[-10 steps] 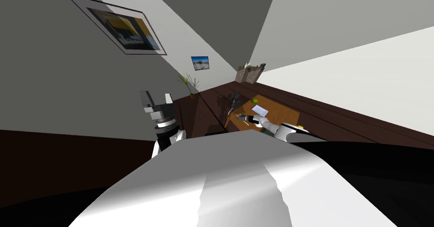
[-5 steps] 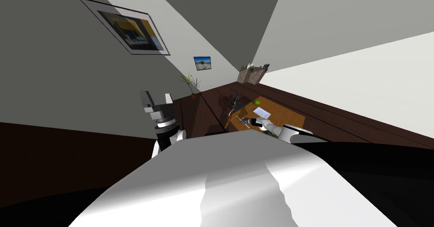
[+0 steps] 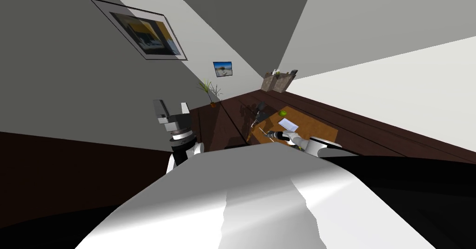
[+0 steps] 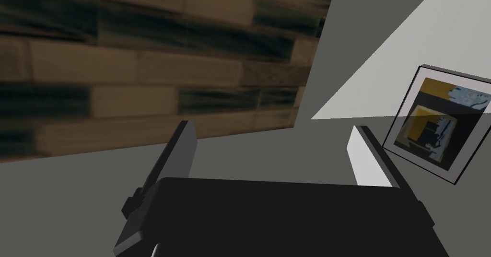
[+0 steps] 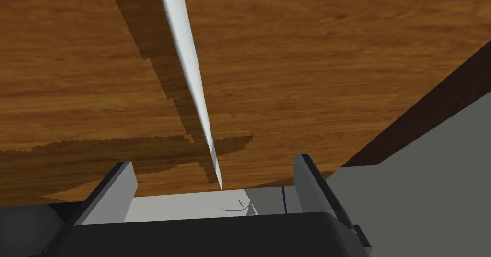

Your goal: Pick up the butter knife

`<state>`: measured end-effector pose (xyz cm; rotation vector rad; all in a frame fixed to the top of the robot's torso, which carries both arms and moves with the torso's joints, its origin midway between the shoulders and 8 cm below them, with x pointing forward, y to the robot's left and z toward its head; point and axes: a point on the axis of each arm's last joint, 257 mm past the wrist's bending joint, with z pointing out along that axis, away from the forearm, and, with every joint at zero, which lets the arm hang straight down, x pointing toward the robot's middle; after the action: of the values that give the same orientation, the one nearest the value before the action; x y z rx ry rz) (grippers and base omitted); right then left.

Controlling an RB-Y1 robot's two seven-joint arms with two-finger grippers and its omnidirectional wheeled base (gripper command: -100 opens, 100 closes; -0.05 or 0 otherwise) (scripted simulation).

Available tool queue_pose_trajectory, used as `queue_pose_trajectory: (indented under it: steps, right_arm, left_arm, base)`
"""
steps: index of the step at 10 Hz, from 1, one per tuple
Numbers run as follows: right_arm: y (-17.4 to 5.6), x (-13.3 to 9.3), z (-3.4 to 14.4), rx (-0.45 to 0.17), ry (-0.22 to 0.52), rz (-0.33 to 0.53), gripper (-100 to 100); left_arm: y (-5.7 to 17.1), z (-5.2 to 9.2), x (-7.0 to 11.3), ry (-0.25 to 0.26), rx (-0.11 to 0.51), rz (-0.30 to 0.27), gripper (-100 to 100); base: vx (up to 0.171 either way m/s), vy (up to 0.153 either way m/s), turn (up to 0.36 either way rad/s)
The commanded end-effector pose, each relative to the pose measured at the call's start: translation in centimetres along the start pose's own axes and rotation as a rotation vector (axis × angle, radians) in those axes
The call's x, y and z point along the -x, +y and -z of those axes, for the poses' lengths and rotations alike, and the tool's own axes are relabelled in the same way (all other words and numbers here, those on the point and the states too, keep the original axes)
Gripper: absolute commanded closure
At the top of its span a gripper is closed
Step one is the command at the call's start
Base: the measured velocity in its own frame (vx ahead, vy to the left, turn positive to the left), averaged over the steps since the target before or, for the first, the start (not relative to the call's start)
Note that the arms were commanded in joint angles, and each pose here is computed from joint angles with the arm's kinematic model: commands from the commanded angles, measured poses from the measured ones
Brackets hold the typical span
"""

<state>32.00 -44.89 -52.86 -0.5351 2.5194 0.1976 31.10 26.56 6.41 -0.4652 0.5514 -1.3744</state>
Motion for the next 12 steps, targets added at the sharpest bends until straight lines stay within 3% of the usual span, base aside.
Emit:
queue_pose_trajectory:
  steps: [1, 2, 5, 7, 8, 12]
  right_arm:
    - [0.0, 0.0, 0.0, 0.000, 0.000, 0.000, 0]
    - [1.0, -0.6, -0.4, 0.013, 0.001, 0.020, -100]
    - [3.1, -1.6, -1.1, 0.037, 0.001, 0.059, -100]
    - [3.1, -1.6, -1.1, 0.036, 0.001, 0.056, -100]
    - [3.2, -1.6, -1.2, 0.037, 0.001, 0.060, 100]
    - [2.8, -1.5, -1.1, 0.028, 0.002, 0.064, 100]
  left_arm:
    - [0.0, 0.0, 0.0, 0.000, 0.000, 0.000, 0]
    - [0.0, 0.0, 0.0, 0.000, 0.000, 0.000, 0]
    - [0.0, 0.0, 0.0, 0.000, 0.000, 0.000, 0]
    - [0.0, 0.0, 0.0, 0.000, 0.000, 0.000, 0]
    - [0.0, 0.0, 0.0, 0.000, 0.000, 0.000, 0]
    - [0.0, 0.0, 0.0, 0.000, 0.000, 0.000, 0]
  base:
    - [0.000, 0.000, 0.000]
    - [0.079, 0.004, -0.127]
    - [0.136, 0.003, -0.168]
    - [0.091, 0.015, -0.089]
    - [0.000, 0.000, 0.000]
    - [0.000, 0.000, 0.000]
